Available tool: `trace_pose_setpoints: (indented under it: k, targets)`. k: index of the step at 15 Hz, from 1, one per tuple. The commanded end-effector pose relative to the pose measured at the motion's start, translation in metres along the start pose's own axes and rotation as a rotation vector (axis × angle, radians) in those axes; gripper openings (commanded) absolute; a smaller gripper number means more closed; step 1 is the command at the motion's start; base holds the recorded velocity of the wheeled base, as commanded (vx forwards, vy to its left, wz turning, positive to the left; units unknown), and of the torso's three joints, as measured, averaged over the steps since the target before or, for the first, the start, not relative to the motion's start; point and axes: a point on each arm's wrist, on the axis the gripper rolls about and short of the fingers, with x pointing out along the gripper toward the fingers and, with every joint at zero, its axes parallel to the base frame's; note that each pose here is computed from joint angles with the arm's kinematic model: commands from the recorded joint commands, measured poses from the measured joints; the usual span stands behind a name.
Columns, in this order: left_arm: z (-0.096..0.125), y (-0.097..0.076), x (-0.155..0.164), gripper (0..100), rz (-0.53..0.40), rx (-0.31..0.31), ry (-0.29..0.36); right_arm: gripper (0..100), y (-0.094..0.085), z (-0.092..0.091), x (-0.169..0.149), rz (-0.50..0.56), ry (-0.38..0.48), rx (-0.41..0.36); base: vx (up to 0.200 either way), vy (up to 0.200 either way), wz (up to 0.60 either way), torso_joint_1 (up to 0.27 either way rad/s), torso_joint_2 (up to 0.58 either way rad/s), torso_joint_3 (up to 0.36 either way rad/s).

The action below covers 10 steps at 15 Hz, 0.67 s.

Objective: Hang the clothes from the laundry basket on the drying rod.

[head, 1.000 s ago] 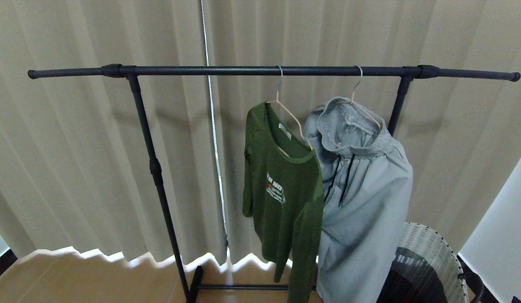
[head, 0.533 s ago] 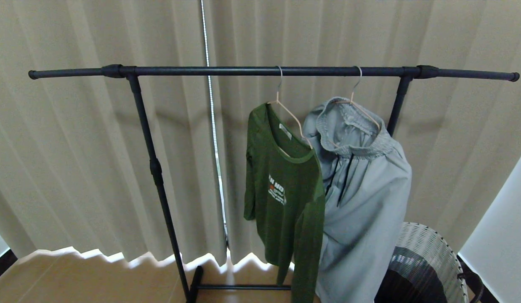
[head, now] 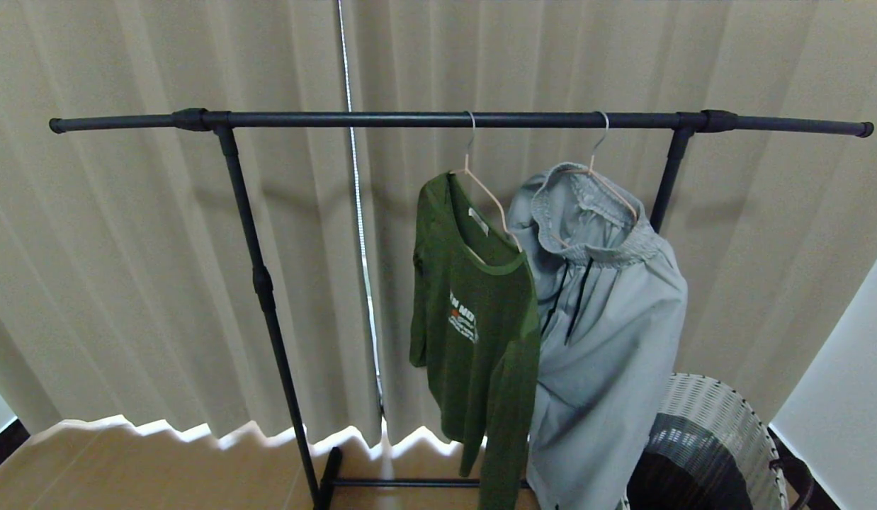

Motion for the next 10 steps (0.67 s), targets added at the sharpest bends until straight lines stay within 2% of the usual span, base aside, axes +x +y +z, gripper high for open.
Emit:
trace_pose_setpoints:
  k: [1,10]
  targets:
    - [-0.0003,-0.0013,0.0003,100,-0.060,-0.071,-0.001,100,0.0000,-0.0006,0.0002,0.001,0.001,0.012,0.000,0.000,0.00,0.000,0.00,0.000]
    - [-0.0011,-0.0003,0.0005,100,-0.014,-0.084,0.000,100,0.0000,-0.0002,0.0000,0.003,-0.001,0.012,0.000,0.000,0.00,0.000,0.00,0.000]
